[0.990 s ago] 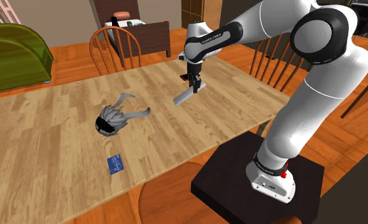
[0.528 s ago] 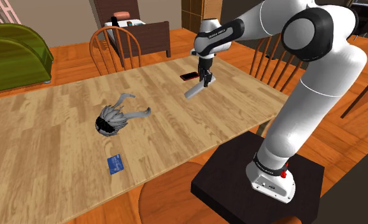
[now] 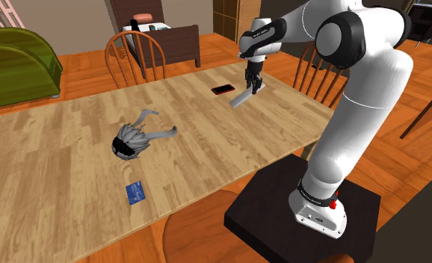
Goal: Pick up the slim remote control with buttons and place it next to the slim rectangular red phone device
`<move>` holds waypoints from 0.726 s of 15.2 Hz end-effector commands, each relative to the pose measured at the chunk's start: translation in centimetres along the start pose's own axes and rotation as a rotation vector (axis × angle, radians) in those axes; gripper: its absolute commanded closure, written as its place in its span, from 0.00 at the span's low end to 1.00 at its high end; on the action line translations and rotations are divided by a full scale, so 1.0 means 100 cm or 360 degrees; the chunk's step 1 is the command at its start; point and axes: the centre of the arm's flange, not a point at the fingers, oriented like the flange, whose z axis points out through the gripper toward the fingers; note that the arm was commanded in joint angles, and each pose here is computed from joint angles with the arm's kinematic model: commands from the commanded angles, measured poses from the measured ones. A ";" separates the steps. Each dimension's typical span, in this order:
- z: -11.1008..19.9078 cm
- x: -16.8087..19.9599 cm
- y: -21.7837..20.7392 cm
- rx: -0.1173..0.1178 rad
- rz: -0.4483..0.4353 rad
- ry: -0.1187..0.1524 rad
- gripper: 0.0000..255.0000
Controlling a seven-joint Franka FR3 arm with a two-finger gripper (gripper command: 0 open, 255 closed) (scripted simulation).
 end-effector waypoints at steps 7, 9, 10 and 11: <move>0.026 -0.028 0.014 -0.0001 -0.0003 0.0000 1.00; 0.037 -0.028 0.014 -0.0001 -0.0003 0.0000 1.00; 0.042 -0.028 0.014 -0.0001 -0.0003 0.0000 1.00; 0.047 -0.028 0.014 -0.0001 -0.0003 0.0000 1.00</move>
